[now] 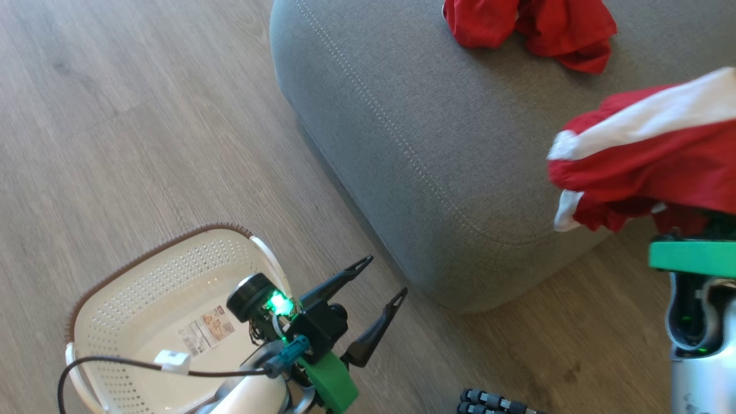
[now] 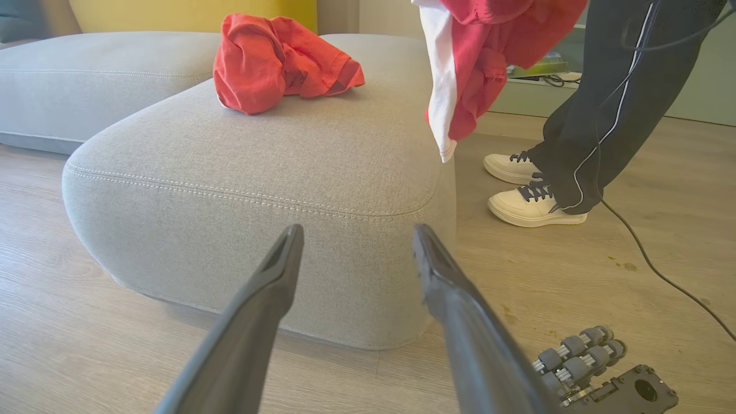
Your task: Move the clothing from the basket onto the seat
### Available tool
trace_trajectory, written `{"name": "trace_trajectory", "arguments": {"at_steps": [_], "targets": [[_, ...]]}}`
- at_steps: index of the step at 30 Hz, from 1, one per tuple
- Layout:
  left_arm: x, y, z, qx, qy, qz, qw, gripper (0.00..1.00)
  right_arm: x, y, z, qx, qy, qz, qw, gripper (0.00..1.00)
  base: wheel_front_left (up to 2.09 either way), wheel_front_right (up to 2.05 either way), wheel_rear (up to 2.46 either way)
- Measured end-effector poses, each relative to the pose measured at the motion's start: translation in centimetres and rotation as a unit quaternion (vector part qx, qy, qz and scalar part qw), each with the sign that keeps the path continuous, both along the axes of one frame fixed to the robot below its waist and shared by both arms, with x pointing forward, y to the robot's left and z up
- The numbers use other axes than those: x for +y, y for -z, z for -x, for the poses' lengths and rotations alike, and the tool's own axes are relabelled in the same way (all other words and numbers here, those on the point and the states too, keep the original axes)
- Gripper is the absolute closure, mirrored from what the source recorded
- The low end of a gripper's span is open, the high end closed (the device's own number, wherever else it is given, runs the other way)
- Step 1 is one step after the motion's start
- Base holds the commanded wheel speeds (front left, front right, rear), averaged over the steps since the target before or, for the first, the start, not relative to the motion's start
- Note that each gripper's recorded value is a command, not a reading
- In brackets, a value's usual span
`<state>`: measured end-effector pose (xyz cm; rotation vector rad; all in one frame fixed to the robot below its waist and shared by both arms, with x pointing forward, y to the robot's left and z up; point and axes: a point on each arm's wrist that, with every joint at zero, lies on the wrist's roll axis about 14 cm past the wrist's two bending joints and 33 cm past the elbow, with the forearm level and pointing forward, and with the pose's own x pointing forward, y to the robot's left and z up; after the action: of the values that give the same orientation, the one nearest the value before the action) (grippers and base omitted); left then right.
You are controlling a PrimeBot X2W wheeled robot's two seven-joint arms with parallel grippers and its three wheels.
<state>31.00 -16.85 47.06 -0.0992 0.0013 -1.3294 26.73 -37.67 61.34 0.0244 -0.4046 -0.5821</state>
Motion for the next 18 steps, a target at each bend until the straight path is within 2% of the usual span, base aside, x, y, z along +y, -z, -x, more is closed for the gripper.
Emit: {"name": "trace_trajectory", "arguments": {"at_steps": [4, 9, 18], "targets": [[0.4, 0.5, -0.6, 0.003, -0.006, -0.003, 1.000, 0.00, -1.4, 1.5, 0.4, 0.018, 0.023, -0.018, 0.999, 1.00, 0.00, 0.00, 0.00], [1.0, 1.5, -1.7, 0.011, -0.016, -0.006, 1.000, 0.00, -2.7, 1.4, -1.7, 0.026, 0.032, -0.009, 0.999, 1.00, 0.00, 0.00, 0.00], [2.7, 3.9, -3.4, 0.019, -0.028, -0.019, 0.999, 0.00, -2.1, -0.7, -11.1, 0.039, -0.007, 0.055, 0.998, 1.00, 0.00, 0.00, 0.00]]}}
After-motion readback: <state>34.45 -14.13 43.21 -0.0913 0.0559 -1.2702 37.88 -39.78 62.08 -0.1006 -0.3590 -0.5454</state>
